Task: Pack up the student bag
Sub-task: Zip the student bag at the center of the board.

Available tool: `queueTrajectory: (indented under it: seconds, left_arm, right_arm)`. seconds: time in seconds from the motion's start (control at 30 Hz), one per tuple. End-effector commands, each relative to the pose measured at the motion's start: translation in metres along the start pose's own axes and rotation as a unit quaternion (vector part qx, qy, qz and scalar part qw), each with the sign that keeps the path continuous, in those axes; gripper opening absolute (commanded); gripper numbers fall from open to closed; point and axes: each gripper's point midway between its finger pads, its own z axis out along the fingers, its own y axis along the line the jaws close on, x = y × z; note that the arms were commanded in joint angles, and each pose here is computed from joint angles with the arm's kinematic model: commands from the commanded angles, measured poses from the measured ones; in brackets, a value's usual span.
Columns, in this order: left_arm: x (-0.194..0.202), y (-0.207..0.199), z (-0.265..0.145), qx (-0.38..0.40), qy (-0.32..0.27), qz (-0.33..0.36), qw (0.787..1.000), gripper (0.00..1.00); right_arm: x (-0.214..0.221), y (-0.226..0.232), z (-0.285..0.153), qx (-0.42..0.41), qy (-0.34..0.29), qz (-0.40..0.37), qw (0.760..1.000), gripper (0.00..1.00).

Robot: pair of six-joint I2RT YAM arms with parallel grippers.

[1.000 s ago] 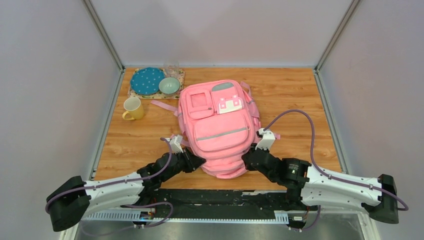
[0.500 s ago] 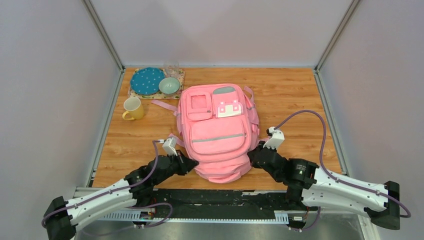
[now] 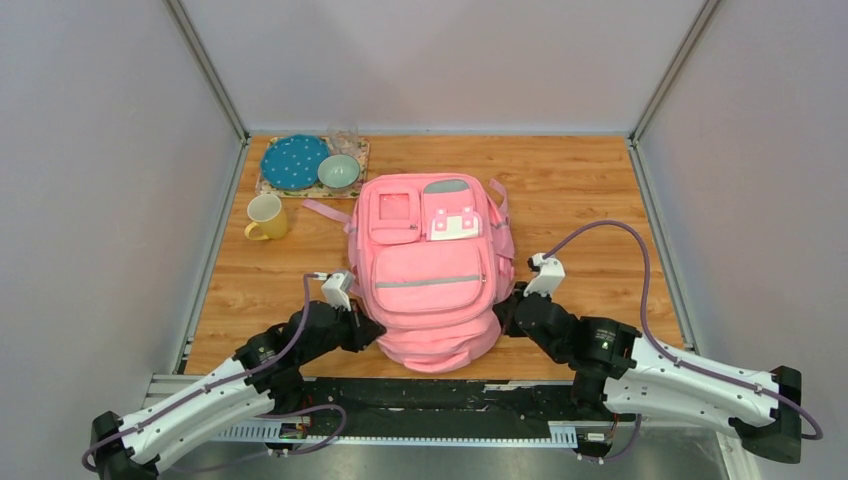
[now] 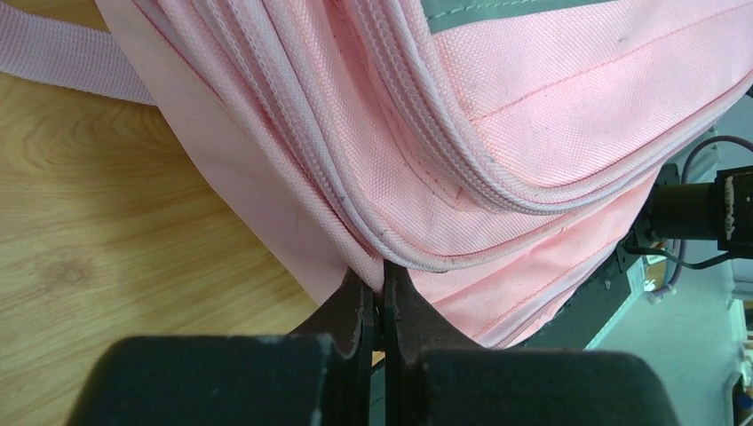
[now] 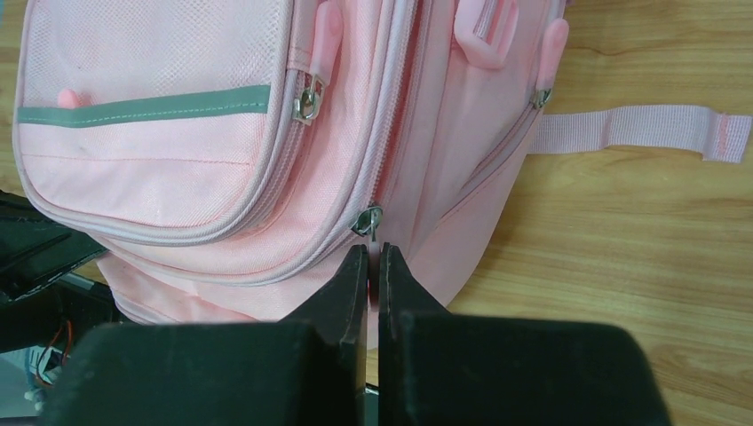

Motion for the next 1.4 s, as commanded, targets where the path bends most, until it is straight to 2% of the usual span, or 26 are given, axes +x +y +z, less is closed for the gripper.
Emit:
queueTrajectory:
  seconds: [0.0,0.13,0.2,0.23,0.27,0.3,0.37,0.47,0.6,0.7,0.73,0.83,0.93,1.0,1.07,1.1,1.17,1.3,1.37]
  left_arm:
    - [0.015,0.041,-0.02,-0.086,0.046,0.071,0.993,0.0]
    - [0.006,0.032,-0.02,-0.074,0.034,0.072,0.994,0.0]
    - [-0.002,0.02,-0.021,-0.055,0.029,0.081,0.995,0.33]
    - [-0.004,0.017,-0.021,-0.054,0.033,0.084,0.994,0.43]
    - [-0.006,0.016,-0.023,-0.057,0.036,0.09,0.994,0.73]
    - [-0.01,0.014,-0.025,-0.057,0.037,0.104,0.992,0.77]
    - [-0.025,0.009,-0.036,-0.072,0.033,0.121,0.989,0.78]
    - [-0.059,-0.003,-0.054,-0.083,-0.007,0.147,0.986,0.78]
    - [-0.101,-0.035,-0.07,-0.043,-0.079,0.177,0.98,0.79]
    - [-0.109,-0.055,-0.062,-0.011,-0.075,0.198,0.977,0.79]
    - [-0.101,-0.06,-0.051,-0.003,-0.045,0.205,0.978,0.79]
    - [-0.092,-0.069,-0.034,0.002,-0.015,0.211,0.977,0.8]
    - [-0.083,-0.078,-0.028,-0.005,-0.013,0.167,0.986,0.8]
    - [-0.063,-0.082,-0.028,-0.003,-0.002,0.098,0.995,0.8]
    - [-0.057,-0.09,-0.024,0.013,-0.022,0.016,1.0,0.8]
    - [-0.038,-0.086,-0.023,0.021,-0.009,0.001,1.0,0.8]
    - [-0.028,-0.085,-0.02,0.017,-0.009,-0.057,0.998,0.8]
    - [-0.003,-0.073,-0.015,-0.011,0.018,-0.125,0.992,0.81]
    - [0.002,-0.081,-0.014,0.006,0.027,-0.159,0.987,0.81]
  right_arm:
    - [-0.024,-0.017,0.0,0.032,-0.058,-0.001,0.998,0.0]
    - [-0.016,-0.001,0.003,-0.01,-0.044,-0.001,0.999,0.0]
    - [-0.005,0.003,0.006,-0.025,-0.026,0.001,0.999,0.0]
    - [-0.004,0.004,0.007,-0.028,-0.025,0.006,0.999,0.0]
    - [0.0,0.004,0.009,-0.026,-0.021,0.006,0.999,0.0]
    - [0.001,0.003,0.01,-0.024,-0.018,0.007,1.0,0.0]
    - [0.002,0.001,0.011,-0.016,-0.015,0.005,1.0,0.0]
    - [0.003,0.002,0.011,-0.016,-0.012,0.006,1.0,0.0]
    - [0.002,0.003,0.012,-0.014,-0.014,0.008,1.0,0.0]
    - [0.0,0.002,0.012,-0.011,-0.017,0.008,1.0,0.0]
    - [0.0,0.002,0.012,-0.011,-0.018,0.008,1.0,0.0]
    - [-0.001,0.003,0.011,-0.009,-0.019,0.012,1.0,0.0]
    - [-0.005,-0.001,0.009,0.0,-0.025,0.019,1.0,0.0]
    - [-0.008,-0.002,0.008,0.002,-0.029,0.024,0.999,0.0]
    - [-0.012,-0.002,0.007,0.004,-0.037,0.029,0.999,0.0]
    - [-0.014,-0.002,0.007,0.007,-0.039,0.031,0.999,0.0]
    - [-0.014,-0.004,0.006,0.013,-0.04,0.032,0.999,0.0]
    - [-0.015,-0.006,0.007,0.021,-0.043,0.038,0.998,0.0]
    - [-0.015,-0.008,0.007,0.025,-0.043,0.037,0.998,0.0]
